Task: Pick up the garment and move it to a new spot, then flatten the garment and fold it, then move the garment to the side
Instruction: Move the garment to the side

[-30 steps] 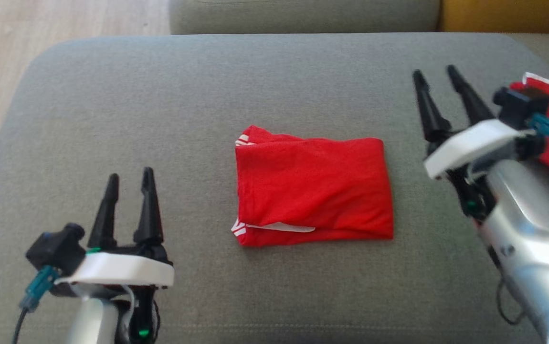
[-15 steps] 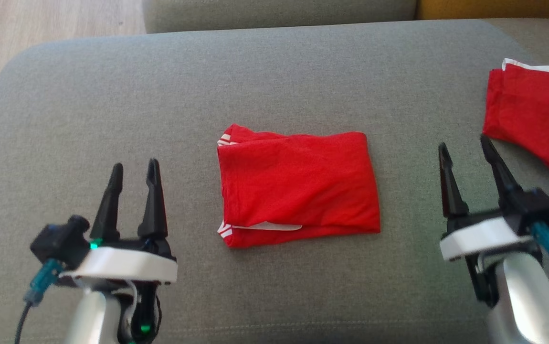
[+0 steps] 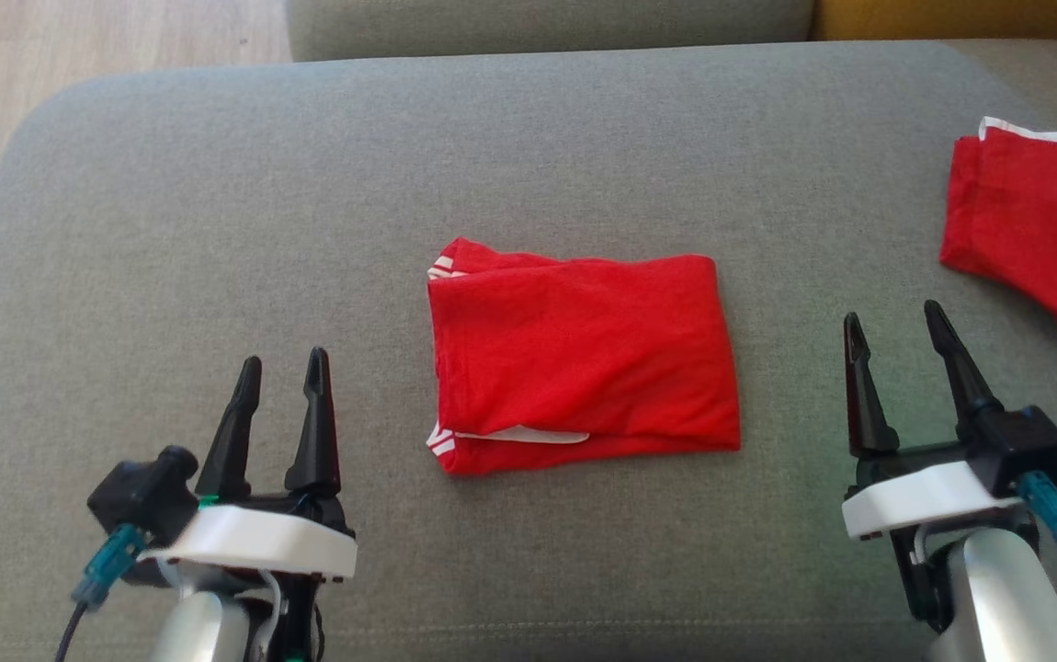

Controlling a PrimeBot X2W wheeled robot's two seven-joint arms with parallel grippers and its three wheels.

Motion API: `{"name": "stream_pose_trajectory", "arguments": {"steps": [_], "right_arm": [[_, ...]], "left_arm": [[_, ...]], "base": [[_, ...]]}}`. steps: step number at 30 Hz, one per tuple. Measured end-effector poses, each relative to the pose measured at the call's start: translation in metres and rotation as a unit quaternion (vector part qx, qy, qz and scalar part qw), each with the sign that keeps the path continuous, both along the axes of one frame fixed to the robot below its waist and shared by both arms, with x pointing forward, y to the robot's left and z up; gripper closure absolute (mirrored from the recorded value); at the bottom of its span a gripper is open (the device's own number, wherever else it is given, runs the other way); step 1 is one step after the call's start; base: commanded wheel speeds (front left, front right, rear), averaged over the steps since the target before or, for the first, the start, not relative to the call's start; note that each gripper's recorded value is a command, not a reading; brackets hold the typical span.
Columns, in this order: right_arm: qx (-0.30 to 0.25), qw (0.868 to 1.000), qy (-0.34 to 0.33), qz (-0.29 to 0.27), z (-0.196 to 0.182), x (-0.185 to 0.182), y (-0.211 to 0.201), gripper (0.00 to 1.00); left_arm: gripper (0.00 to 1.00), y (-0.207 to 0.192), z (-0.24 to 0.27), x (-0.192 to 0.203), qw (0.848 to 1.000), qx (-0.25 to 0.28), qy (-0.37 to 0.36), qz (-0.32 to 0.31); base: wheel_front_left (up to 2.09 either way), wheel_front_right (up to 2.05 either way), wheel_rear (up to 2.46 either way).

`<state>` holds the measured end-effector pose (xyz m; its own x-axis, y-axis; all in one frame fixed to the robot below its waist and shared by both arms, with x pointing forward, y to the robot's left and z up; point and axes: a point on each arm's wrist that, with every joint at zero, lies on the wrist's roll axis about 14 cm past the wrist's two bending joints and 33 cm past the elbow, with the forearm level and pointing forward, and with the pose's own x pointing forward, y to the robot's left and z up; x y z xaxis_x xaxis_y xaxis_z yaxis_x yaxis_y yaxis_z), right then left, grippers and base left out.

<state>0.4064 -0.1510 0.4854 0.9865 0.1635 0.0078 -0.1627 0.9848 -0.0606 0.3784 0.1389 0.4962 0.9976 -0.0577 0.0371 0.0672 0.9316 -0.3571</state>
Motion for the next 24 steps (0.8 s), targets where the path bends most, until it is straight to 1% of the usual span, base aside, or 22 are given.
{"name": "stream_pose_trajectory", "arguments": {"steps": [7,10,13,15,18,24], "right_arm": [[0.005,1.000,0.003,0.004,-0.002,0.002,0.003,0.00],[0.017,1.000,0.013,0.011,-0.007,0.003,0.010,0.00],[0.043,0.997,0.054,0.025,-0.025,0.003,0.022,0.00],[0.079,0.992,0.090,0.026,-0.041,0.003,0.029,0.00],[0.083,0.988,0.124,0.041,-0.058,0.004,0.042,0.00],[0.096,0.978,0.173,0.068,-0.081,0.014,0.066,0.00]], "left_arm": [[0.00,0.004,-0.001,-0.001,1.000,0.001,0.002,0.005],[0.00,0.005,-0.005,-0.001,1.000,-0.003,0.008,0.008],[0.00,0.007,-0.009,-0.001,1.000,-0.003,0.014,0.010],[0.00,0.008,-0.011,0.000,1.000,-0.003,0.018,0.012],[0.00,0.007,-0.013,0.000,1.000,-0.002,0.020,0.010],[0.00,0.013,-0.015,0.003,1.000,0.000,0.023,0.019]], "base": [[0.00,0.00,0.00],[0.00,0.00,0.00],[0.00,0.00,0.00],[0.00,0.00,0.00],[0.00,0.00,0.00],[0.00,0.00,0.00]]}}
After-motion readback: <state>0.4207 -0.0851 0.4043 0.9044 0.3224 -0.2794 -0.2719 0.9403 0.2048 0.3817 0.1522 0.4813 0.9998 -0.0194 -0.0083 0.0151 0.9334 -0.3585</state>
